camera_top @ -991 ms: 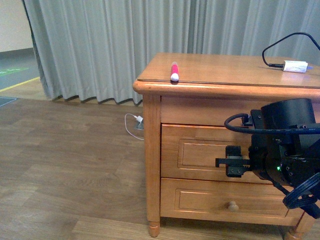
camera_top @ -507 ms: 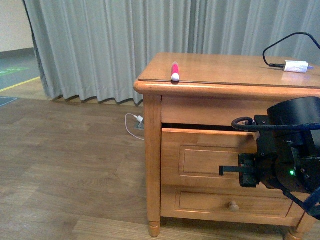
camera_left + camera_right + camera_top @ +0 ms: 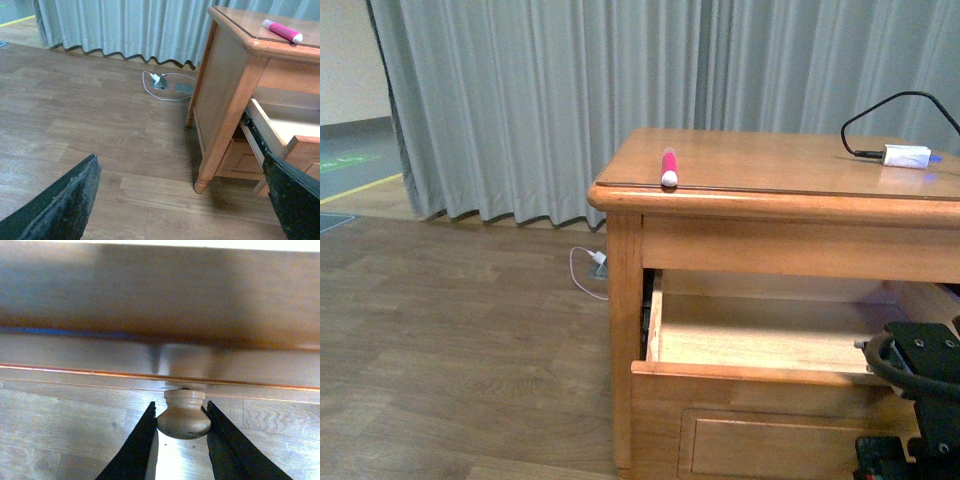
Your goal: Place pink marker in drawer with both arms
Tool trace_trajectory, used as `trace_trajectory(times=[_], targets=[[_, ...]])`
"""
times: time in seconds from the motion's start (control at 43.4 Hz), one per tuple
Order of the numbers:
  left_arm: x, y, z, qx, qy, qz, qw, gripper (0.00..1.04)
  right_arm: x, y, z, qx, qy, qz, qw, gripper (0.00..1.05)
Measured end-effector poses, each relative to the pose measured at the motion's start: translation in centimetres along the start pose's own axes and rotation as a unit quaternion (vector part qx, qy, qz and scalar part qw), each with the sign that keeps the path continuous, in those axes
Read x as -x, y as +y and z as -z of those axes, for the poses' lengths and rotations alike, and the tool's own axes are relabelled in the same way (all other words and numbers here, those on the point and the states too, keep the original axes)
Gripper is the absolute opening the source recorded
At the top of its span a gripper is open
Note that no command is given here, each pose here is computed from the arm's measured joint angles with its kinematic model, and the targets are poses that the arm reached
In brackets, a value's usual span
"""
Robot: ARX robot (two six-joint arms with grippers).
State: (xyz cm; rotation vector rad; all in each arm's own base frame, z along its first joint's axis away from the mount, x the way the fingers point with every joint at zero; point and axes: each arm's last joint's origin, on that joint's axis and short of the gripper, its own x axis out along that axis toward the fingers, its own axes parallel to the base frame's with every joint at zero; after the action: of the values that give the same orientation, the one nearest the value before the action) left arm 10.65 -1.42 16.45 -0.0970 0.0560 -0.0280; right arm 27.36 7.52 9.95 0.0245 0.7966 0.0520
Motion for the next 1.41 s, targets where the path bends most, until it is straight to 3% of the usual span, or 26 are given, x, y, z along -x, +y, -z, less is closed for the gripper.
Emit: trace_trajectory(times=[0.069,0.276,0.392,0.461,0.737,1.129,1.221,1.336,1.405], targets=[[0.0,0.0,0.0,0.000,0.000,0.000,1.000,0.99,0.7,0.0,0.5,-0.001,0.003,-0.003,1.000,0.25],[0.0,0.0,0.0,0.000,0.000,0.000,1.000,0.99,5.2,-0.3,-1.5,-0.014,-0.052,-0.020,0.998,0.64],[0.0,0.0,0.0,0.000,0.000,0.000,1.000,0.99,9.3,-1.6,-2.1,-0.018,-0.064,-0.034,0.997,0.89],[0.0,0.0,0.0,0.000,0.000,0.000,1.000,0.99,11.5,-2.5,-2.3,-0.023,-0.072,-0.043,0.996,0.98],[0.0,0.0,0.0,0.000,0.000,0.000,1.000,0.99,18.4,-4.7,-2.6,-0.014,-0.130,-0.050,0.990,0.96],[0.0,-0.1,-0.2,0.010,-0.021,-0.003,1.000,0.99,19.1,-4.8,-2.6,-0.026,-0.146,-0.050,0.988,0.96],[-0.2,-0.7,0.0,0.008,0.006,-0.012,1.000,0.99,19.1,-4.8,-2.6,-0.026,-0.146,-0.050,0.988,0.96],[-0.7,-1.8,-0.2,0.001,0.039,0.028,0.999,0.99,19.1,-4.8,-2.6,-0.026,-0.146,-0.050,0.988,0.96],[-1.6,-2.8,-2.3,0.001,0.031,0.056,0.998,0.99,19.1,-4.8,-2.6,-0.026,-0.146,-0.050,0.988,0.96]])
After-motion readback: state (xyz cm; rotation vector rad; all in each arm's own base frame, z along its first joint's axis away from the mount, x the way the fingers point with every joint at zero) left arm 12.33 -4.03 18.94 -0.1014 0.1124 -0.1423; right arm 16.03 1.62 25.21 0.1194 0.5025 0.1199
